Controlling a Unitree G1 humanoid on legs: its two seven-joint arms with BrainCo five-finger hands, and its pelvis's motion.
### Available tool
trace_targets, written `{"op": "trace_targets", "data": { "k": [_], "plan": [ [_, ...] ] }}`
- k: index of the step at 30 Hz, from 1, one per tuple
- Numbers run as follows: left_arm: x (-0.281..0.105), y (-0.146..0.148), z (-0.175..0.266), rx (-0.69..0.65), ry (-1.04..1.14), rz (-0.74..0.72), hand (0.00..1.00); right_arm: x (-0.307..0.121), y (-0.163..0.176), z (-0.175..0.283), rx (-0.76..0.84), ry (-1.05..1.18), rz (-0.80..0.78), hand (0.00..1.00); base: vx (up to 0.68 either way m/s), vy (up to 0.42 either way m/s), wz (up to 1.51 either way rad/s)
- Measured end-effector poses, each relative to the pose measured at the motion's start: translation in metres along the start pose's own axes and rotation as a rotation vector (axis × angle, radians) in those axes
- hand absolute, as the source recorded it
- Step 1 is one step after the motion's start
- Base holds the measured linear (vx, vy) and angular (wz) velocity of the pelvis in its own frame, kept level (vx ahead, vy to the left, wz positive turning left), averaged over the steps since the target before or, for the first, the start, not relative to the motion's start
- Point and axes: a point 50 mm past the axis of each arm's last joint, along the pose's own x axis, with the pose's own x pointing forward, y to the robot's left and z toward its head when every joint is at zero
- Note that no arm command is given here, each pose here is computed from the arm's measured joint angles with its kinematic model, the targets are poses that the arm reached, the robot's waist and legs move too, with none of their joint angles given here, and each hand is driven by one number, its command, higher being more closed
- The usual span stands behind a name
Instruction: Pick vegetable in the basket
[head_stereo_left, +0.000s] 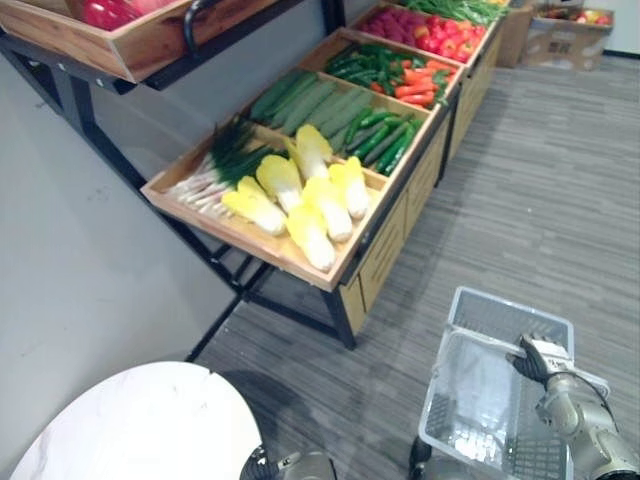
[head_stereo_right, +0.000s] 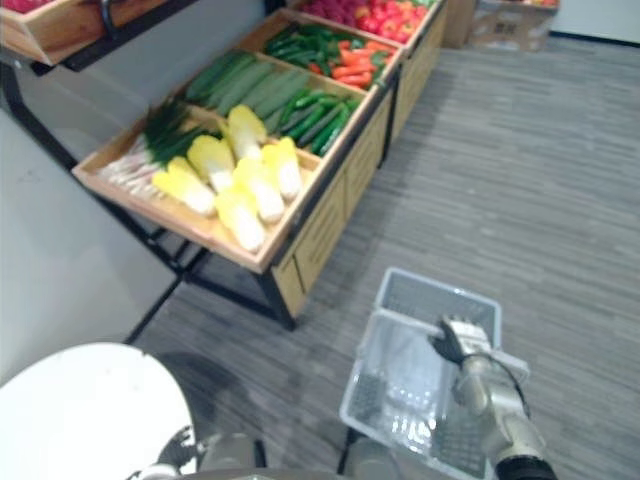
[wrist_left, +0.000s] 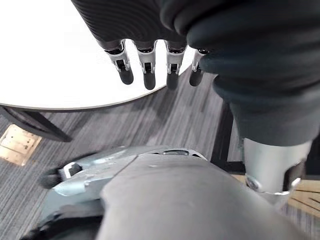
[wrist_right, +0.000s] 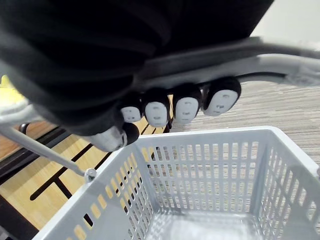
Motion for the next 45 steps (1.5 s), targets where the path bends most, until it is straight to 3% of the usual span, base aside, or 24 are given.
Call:
{"op": "trace_targets", "data": {
  "k": [7,15,24,27,30,34,45],
  "plan": [
    [-0.004,-0.008,-0.010,0.020,0.030,-0.005,0.00,-0.005,0.006,-0.003,0.000,0.020,0.019,1.00,0.24,0.202,0.04],
    [-0.007,0.011,-0.027,0.099,0.083,0.036,0.00,0.002,0.017,0.026,0.041,-0.066,0.020,1.00,0.26,0.162,-0.25],
    [-0.003,0.009,-0.012,0.112,0.034,0.027,0.00,0.017,-0.001,0.034,0.044,-0.087,-0.049,1.00,0.25,-0.231,0.51],
    [-0.002,0.020,-0.013,0.120,0.036,0.052,0.00,0.014,-0.003,0.025,0.059,-0.039,-0.064,1.00,0.19,-0.596,0.76],
    [-0.006,0.002,-0.021,0.039,0.074,0.031,0.00,0.012,-0.008,-0.002,0.047,0.074,-0.078,1.00,0.19,-0.609,0.58],
    [-0.007,0.003,-0.025,-0.054,0.093,0.060,0.00,0.007,-0.005,-0.016,0.046,0.125,-0.060,1.00,0.08,-0.386,0.37],
    [-0.010,0.004,-0.028,-0.052,0.086,0.071,0.00,-0.044,0.000,-0.087,0.093,0.434,-0.098,1.00,-0.02,-0.069,0.46]
  ]
}}
